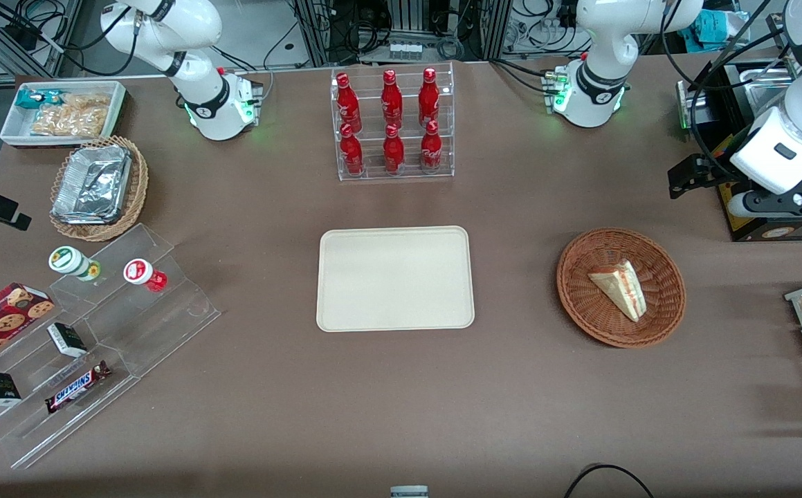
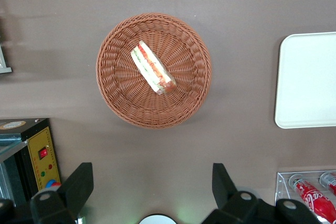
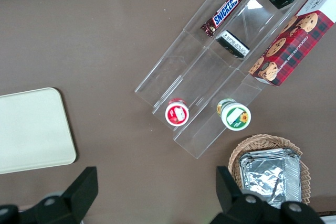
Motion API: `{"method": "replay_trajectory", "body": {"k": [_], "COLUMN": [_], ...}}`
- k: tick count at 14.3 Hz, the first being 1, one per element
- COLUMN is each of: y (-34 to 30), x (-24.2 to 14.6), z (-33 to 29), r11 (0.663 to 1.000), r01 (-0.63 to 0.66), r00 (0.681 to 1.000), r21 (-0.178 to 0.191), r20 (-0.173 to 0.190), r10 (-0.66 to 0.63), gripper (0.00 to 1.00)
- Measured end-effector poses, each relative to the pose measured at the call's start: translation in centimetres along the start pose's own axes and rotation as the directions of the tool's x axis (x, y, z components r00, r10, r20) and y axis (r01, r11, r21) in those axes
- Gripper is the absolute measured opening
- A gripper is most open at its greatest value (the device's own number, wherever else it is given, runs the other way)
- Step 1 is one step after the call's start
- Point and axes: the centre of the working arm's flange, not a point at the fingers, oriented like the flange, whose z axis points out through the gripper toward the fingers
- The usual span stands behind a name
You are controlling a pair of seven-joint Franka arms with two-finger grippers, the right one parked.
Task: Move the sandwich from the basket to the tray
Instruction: 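Lower the open left gripper over the wrapped sandwich in the wicker basket, then close the left gripper on the wrapped sandwich and lift it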
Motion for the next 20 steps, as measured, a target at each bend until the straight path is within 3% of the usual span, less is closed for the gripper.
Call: {"method": "replay_trajectory", "body": {"k": [3,6,8,13,16,18,20], "y": [0.0,0.0,0.0,0.0,-0.5,-1.3,-1.6], "x": [0.2,1.1,2.0,2.7,1.9,1.4,1.3], "z": [0.5,3.5,7.0,18.5,23.3,25.2,26.0], "r11": [1.0,1.0,1.0,1.0,1.0,0.991,0.954], "r01": [-0.007,-0.008,-0.008,-0.006,0.022,0.134,0.299], "r00": [1.0,0.998,0.997,1.0,0.999,0.989,0.952], "r21": [0.0,0.001,0.0,-0.004,-0.009,-0.019,-0.031], "r20": [0.007,0.058,0.073,0.018,-0.043,-0.065,-0.064], "r10": [0.007,0.008,0.008,0.006,-0.022,-0.135,-0.3], "gripper": [1.0,1.0,1.0,1.0,1.0,1.0,1.0]}}
